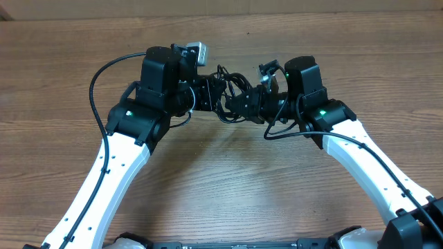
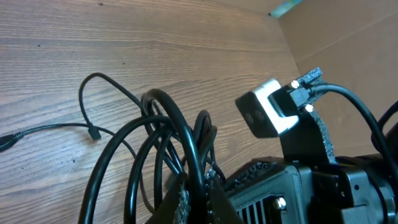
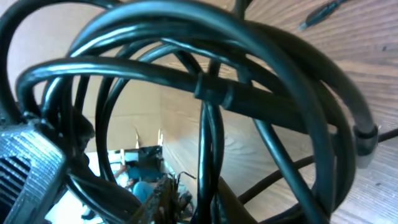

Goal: Untangle cables

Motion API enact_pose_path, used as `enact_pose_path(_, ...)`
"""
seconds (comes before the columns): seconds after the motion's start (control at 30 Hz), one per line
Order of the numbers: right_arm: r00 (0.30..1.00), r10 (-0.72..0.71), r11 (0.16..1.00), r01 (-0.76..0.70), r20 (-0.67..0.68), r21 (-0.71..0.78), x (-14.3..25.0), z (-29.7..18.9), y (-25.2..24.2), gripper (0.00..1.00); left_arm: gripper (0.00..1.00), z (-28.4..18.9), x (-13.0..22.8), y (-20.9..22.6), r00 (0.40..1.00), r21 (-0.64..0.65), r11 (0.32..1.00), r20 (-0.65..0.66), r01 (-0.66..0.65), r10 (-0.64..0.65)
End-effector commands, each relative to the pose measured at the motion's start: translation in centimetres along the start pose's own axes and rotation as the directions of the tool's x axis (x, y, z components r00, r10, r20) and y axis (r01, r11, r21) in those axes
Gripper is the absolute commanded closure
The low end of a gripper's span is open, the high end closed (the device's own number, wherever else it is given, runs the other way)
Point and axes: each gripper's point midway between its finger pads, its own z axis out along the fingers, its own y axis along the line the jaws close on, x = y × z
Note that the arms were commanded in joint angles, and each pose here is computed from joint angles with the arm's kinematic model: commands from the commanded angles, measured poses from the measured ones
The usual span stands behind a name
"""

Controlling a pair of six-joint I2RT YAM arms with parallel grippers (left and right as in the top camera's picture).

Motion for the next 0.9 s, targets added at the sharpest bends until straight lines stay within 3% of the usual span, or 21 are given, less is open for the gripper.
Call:
enact_pose_path(0.0,1.0,0.005,1.0,-0.005,-0.017,-0.018,-0.1,-0.4,0.1,0.84,0.96,-0.2,-0.3,0.0,1.0,-0.024,1.0,0.018,-0.009,0.009)
enact_pose_path(0.37,0.996,0.009,0.993,-0.019,-0.094,-0.113,0.5,-1.8,1.0,0.79,0.95,-0.2,-0.6,0.7,0.999,-0.066,0.998,0.037,-0.005,0.007)
enact_pose_path(0.87,0.996,0.041,0.998,-0.046,-0.085,-0.051,0.8,-1.3,-0.1,0.78,0.96,-0.2,-0.9,0.6,0.995,-0.056,0.995,0.053,0.088,-0.085)
